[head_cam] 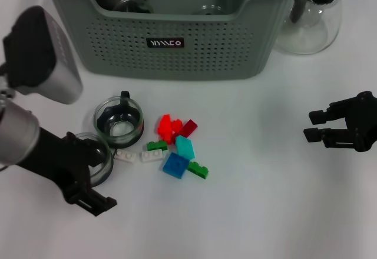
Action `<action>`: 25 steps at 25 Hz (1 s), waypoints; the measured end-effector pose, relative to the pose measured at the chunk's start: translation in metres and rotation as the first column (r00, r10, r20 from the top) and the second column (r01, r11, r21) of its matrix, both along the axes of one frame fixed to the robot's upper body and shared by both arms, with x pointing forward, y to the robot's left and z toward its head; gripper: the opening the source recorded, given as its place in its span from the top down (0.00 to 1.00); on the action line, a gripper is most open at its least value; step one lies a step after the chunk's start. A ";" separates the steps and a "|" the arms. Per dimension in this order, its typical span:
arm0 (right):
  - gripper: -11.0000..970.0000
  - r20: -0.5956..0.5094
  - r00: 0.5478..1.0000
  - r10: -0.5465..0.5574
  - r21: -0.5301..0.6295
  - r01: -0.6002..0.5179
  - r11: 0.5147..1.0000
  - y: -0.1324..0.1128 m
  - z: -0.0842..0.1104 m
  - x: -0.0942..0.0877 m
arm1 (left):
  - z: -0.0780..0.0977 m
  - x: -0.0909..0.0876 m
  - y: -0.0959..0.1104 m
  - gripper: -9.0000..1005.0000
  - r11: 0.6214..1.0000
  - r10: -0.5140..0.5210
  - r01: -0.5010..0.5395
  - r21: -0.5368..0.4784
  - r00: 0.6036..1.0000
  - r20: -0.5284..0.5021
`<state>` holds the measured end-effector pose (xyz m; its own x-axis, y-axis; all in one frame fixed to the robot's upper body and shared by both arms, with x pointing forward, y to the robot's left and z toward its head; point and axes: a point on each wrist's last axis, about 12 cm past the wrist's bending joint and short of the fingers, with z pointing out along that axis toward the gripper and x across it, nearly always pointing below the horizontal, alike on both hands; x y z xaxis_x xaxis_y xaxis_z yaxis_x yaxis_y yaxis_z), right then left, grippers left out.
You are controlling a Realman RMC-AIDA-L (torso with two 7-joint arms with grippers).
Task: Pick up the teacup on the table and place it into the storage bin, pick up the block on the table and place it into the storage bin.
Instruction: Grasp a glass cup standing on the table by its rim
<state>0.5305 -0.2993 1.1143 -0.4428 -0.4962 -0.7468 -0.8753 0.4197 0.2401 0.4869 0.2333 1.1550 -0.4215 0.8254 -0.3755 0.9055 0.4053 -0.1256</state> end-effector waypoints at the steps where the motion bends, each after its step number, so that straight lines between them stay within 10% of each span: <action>1: 0.56 -0.003 1.000 -0.003 -0.001 0.003 1.000 0.000 -0.001 0.000 | -0.004 0.001 -0.002 0.11 1.000 0.002 -0.003 0.001 1.000 0.002; 9: 0.56 -0.014 1.000 -0.007 -0.007 0.006 1.000 -0.002 -0.003 0.000 | -0.042 0.013 -0.002 0.13 0.992 0.092 -0.089 0.093 0.995 -0.033; 25: 0.56 -0.011 1.000 -0.009 -0.009 0.009 1.000 -0.002 -0.002 0.004 | -0.033 0.017 -0.003 0.56 0.987 0.103 -0.099 0.124 0.994 -0.021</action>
<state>0.5344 -0.3012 1.1125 -0.4556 -0.4988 -0.7373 -0.8688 0.4297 0.2461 0.5042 0.2305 1.1223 -0.5139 0.8171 -0.2614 0.8560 0.5084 -0.0936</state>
